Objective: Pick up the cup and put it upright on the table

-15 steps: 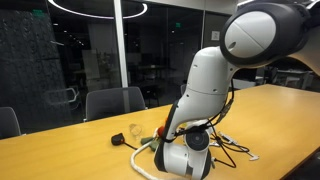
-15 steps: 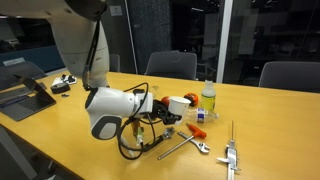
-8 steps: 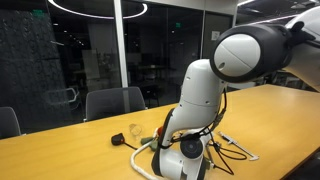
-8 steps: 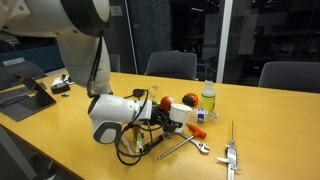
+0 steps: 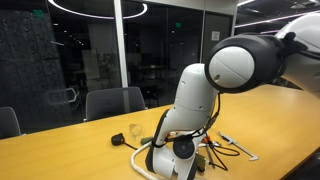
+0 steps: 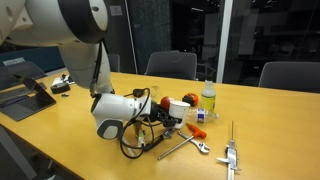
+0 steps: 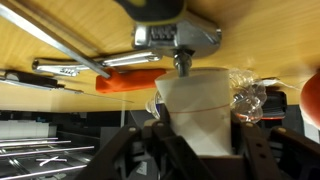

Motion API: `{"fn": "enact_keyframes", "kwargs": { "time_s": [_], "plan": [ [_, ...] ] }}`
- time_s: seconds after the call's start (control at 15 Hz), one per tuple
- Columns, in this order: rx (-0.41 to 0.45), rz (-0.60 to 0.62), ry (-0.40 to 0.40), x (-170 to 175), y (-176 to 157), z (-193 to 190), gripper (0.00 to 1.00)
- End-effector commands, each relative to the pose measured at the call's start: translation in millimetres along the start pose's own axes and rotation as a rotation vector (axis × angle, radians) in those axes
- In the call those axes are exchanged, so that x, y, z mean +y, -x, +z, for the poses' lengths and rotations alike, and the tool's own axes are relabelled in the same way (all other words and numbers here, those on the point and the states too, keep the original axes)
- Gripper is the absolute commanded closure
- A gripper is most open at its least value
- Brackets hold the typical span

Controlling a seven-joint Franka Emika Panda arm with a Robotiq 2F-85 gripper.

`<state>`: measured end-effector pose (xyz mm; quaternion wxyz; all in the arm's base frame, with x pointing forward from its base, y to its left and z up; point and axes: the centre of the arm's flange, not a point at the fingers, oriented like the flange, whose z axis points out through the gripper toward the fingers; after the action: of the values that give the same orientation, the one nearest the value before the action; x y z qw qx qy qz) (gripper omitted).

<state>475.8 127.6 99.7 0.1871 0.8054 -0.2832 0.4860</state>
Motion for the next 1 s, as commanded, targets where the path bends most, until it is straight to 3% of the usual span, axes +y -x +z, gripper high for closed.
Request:
{"fn": "enact_keyframes", "kwargs": {
  "time_s": [0.0,0.6,0.93],
  "plan": [
    [0.059,-0.028,0.026,-22.6,2.6,7.1,0.74],
    [0.093,-0.082,0.015,-41.9,-10.7,8.9,0.74],
    [0.079,-0.096,0.004,-51.0,-1.1,15.2,0.74]
  ]
}}
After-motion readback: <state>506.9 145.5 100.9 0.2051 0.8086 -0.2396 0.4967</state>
